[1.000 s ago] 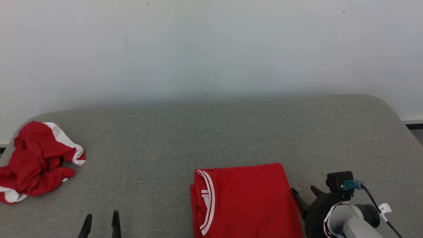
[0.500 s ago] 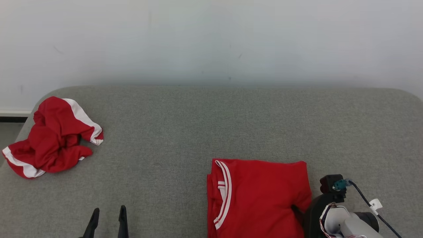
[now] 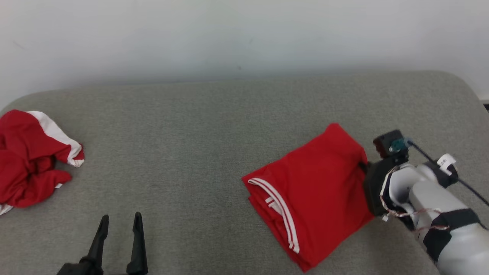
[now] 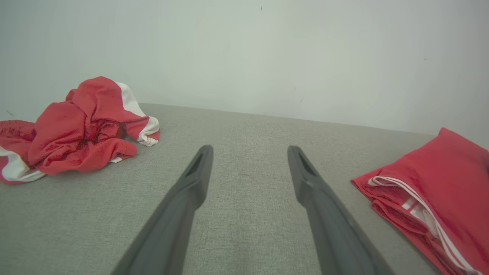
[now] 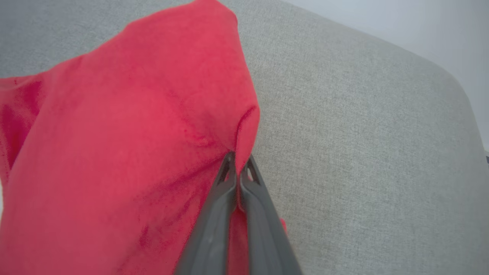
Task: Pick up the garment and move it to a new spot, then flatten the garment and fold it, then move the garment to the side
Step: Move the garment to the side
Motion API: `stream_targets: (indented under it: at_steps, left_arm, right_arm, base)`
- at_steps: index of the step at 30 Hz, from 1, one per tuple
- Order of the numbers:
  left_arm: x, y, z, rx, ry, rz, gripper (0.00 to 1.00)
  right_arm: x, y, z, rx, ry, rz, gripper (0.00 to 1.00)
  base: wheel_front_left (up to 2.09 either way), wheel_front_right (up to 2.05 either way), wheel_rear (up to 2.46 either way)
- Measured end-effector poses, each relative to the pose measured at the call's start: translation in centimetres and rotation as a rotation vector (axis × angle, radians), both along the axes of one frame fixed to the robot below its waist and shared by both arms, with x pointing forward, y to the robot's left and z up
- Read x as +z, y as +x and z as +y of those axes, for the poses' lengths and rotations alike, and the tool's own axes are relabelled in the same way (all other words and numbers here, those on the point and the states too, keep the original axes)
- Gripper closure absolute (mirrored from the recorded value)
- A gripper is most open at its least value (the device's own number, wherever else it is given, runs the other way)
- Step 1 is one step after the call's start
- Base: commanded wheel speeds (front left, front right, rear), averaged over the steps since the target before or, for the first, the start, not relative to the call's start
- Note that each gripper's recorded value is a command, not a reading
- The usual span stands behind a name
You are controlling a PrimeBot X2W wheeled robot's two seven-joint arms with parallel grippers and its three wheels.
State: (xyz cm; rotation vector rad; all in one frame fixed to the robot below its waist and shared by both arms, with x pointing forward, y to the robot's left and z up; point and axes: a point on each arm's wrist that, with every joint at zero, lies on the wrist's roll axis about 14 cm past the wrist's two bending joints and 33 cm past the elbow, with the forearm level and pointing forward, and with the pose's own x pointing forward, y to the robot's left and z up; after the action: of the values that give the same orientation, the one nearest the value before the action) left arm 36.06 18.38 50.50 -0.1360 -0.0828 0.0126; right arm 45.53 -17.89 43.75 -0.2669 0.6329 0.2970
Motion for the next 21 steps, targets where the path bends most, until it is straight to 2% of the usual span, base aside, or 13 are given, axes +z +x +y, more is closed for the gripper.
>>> stream_targets:
  at_steps: [7,16,21]
  left_arm:
    - [1.1,4.3,-4.6,-0.154,0.016,-0.053,0.0]
    - [0.8,8.3,-10.5,-0.34,-0.006,-0.086,0.0]
    - [-0.5,9.7,-12.4,-0.4,-0.013,-0.077,0.0]
  right_arm:
    - [4.0,3.6,-6.9,-0.131,-0.056,-0.125,1.0]
    - [5.6,3.5,-18.1,-0.352,-0.161,-0.188,1.0]
    - [5.8,3.4,-22.1,-0.428,-0.216,-0.216,1.0]
  base:
    - [0.0,0.0,0.0]
    - [0.0,0.0,0.0]
    - [0.0,0.0,0.0]
